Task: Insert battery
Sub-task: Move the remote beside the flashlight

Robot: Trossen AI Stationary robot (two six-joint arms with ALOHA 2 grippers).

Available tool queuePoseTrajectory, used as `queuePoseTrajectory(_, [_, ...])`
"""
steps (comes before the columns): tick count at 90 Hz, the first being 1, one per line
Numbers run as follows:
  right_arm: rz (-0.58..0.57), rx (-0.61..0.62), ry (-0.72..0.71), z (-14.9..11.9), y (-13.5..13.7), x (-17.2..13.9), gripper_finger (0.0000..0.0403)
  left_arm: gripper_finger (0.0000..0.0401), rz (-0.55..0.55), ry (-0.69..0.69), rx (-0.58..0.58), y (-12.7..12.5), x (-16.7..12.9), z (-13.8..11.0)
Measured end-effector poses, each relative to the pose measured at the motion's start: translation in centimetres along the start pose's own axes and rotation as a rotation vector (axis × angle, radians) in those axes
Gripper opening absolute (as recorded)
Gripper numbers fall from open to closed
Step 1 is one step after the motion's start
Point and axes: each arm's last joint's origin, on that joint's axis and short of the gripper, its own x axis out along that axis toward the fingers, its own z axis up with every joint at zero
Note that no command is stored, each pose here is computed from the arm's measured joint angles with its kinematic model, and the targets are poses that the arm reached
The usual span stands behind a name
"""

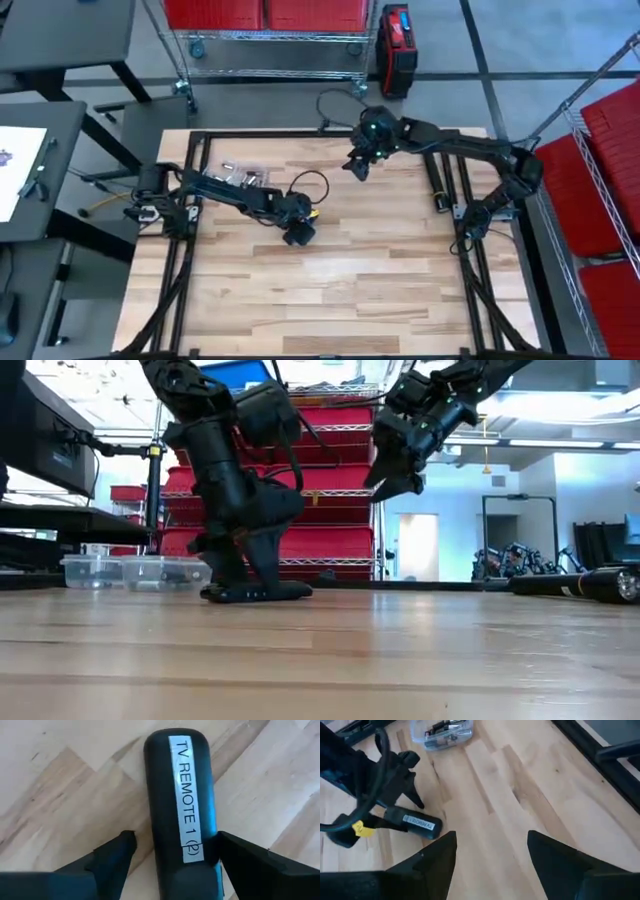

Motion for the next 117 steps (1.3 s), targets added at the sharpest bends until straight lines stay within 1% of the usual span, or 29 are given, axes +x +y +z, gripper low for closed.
queuePoseTrajectory(12, [-0.003, -0.005, -0.028, 0.3, 0.2, -1.0, 0.0235, 0.0154, 0.005, 0.003, 0.014, 0.1, 0.1, -0.1])
queuePoseTrajectory(14, [-0.004, -0.007, -0.032, 0.3, 0.2, -1.1, 0.0235, 0.0145, 0.005, 0.004, 0.015, 0.1, 0.1, -0.1])
queuePoseTrajectory(22, [-0.023, -0.008, -0.041, 0.3, 0.3, -1.6, 0.0234, 0.0143, 0.007, 0.000, 0.016, 0.1, 0.0, -0.1])
queuePoseTrajectory(41, [-0.030, -0.005, -0.043, 0.2, 0.6, -3.1, 0.0234, 0.0141, -0.052, -0.052, 0.047, -0.2, -2.1, 0.7])
queuePoseTrajectory(43, [-0.030, -0.006, -0.048, 0.2, 0.6, -3.3, 0.0234, 0.0129, -0.065, -0.061, 0.055, -0.2, -2.5, 0.8])
queuePoseTrajectory(47, [-0.029, -0.010, -0.061, 0.3, 0.8, -3.9, 0.0234, 0.0081, -0.105, -0.082, 0.073, -0.3, -3.5, 1.3])
queuePoseTrajectory(51, [-0.031, -0.017, -0.078, 0.4, 0.9, -4.4, 0.0234, 0.0056, -0.154, -0.086, 0.098, -0.3, -4.3, 1.6])
queuePoseTrajectory(57, [-0.031, -0.055, -0.096, 0.5, 0.9, -5.0, 0.0234, 0.0040, -0.229, -0.092, 0.134, -0.3, -5.3, 2.1])
queuePoseTrajectory(65, [-0.028, -0.116, -0.099, 0.5, 1.0, -5.2, 0.0234, 0.0022, -0.304, -0.116, 0.135, 0.0, -6.9, 2.9])
queuePoseTrajectory(72, [-0.010, -0.139, -0.090, 0.4, 1.1, -5.1, 0.0234, 0.0004, -0.311, -0.137, 0.135, 0.5, -7.7, 3.4])
queuePoseTrajectory(79, [0.018, -0.142, -0.091, 0.5, 1.2, -5.0, 0.0234, 0.0000, -0.300, -0.140, 0.135, 0.9, -7.8, 3.6])
queuePoseTrajectory(85, [0.051, -0.162, -0.091, 0.4, 1.4, -4.9, 0.0234, 0.0007, -0.302, -0.140, 0.126, 1.0, -7.8, 3.7])
queuePoseTrajectory(92, [0.071, -0.195, -0.080, -0.1, 1.7, -4.4, 0.0234, 0.0016, -0.299, -0.111, 0.107, 1.1, -7.6, 3.5])
queuePoseTrajectory(104, [0.129, -0.210, -0.002, -2.2, 2.4, -2.7, 0.0234, 0.0029, -0.330, -0.041, 0.106, 1.0, -7.7, 2.9])
queuePoseTrajectory(113, [0.168, -0.226, 0.054, -4.3, 3.1, -0.8, 0.0234, 0.0047, -0.404, 0.011, 0.149, 0.0, -7.8, 2.1])
queuePoseTrajectory(117, [0.190, -0.241, 0.049, -5.2, 3.6, 0.3, 0.0234, 0.0060, -0.419, 0.024, 0.167, -0.5, -7.8, 1.7])
